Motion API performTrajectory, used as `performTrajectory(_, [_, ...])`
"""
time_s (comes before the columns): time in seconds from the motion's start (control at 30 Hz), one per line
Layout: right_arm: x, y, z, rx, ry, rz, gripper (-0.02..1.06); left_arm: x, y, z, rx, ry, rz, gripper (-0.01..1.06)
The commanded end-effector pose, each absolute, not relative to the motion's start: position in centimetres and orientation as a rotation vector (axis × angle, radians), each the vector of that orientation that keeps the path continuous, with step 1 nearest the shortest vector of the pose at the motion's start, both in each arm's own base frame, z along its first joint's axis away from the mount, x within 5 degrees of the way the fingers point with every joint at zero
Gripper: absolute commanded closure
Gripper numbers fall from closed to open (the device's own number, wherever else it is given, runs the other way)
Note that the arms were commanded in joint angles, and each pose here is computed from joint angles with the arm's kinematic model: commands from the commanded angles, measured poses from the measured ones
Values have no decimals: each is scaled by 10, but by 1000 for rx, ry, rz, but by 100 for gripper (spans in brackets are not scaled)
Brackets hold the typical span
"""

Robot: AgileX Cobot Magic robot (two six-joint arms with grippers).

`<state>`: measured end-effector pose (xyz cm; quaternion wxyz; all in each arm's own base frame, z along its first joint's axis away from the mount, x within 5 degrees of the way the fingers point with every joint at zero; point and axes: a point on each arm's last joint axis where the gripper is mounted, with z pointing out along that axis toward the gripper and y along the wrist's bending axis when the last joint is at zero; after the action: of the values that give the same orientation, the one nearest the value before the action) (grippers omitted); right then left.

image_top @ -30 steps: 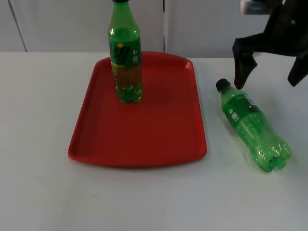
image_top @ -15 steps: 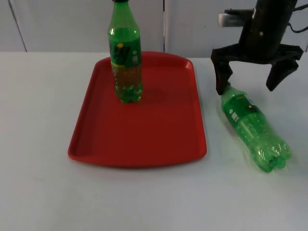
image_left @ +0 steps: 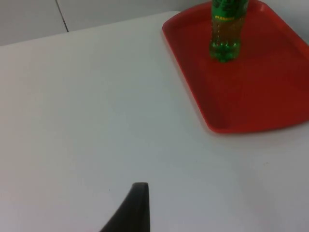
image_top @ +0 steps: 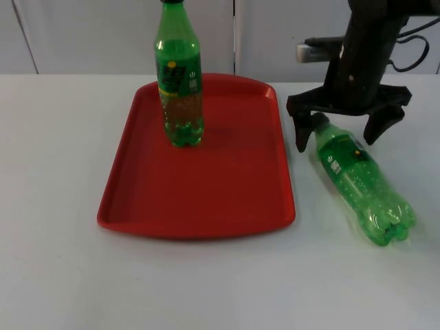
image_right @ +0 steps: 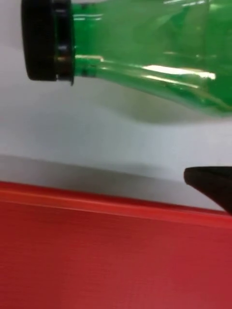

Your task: Place the bottle upright on the tray.

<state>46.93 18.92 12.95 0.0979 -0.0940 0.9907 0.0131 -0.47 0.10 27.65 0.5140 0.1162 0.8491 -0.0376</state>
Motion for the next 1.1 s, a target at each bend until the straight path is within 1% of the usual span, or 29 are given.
performTrajectory(0.0, [470, 192, 127, -295, 2923, 34, 6, -5, 2, 275, 281, 2043, -79, 3])
performTrajectory(0.3, [469, 192, 99, -299, 2973, 14, 6, -5, 2, 275, 281, 2043, -79, 3])
performTrajectory(0.47, [468, 193, 92, -286, 2991, 40, 11, -5, 2, 275, 281, 2043, -79, 3])
performTrajectory(0.53, [468, 193, 91, -286, 2993, 39, 18, -5, 2, 275, 281, 2043, -79, 3])
performTrajectory(0.57, [468, 193, 91, -286, 2993, 39, 23, -5, 2, 275, 281, 2043, -79, 3])
performTrajectory(0.6, [468, 193, 91, -286, 2993, 39, 23, -5, 2, 275, 281, 2043, -79, 3])
performTrajectory(0.67, [468, 193, 91, -287, 2995, 38, 34, -5, 2, 275, 281, 2043, -79, 3])
performTrajectory(0.73, [467, 193, 91, -281, 3006, 34, 50, -5, 2, 275, 281, 2043, -79, 3])
performTrajectory(0.77, [467, 193, 91, -281, 3006, 34, 50, -5, 2, 275, 281, 2043, -79, 3])
performTrajectory(0.83, [467, 192, 91, -277, 3012, 31, 70, -5, 2, 275, 281, 2043, -79, 3])
performTrajectory(0.87, [466, 192, 91, -272, 3017, 29, 92, -5, 2, 275, 281, 2043, -79, 3])
performTrajectory(0.9, [466, 192, 91, -272, 3017, 29, 92, -5, 2, 275, 281, 2043, -79, 3])
performTrajectory(0.93, [466, 192, 91, -266, 3017, 27, 104, -5, 2, 275, 281, 2043, -79, 3])
performTrajectory(1.07, [467, 192, 91, -248, 3018, 26, 105, -5, 2, 275, 281, 2043, -79, 3])
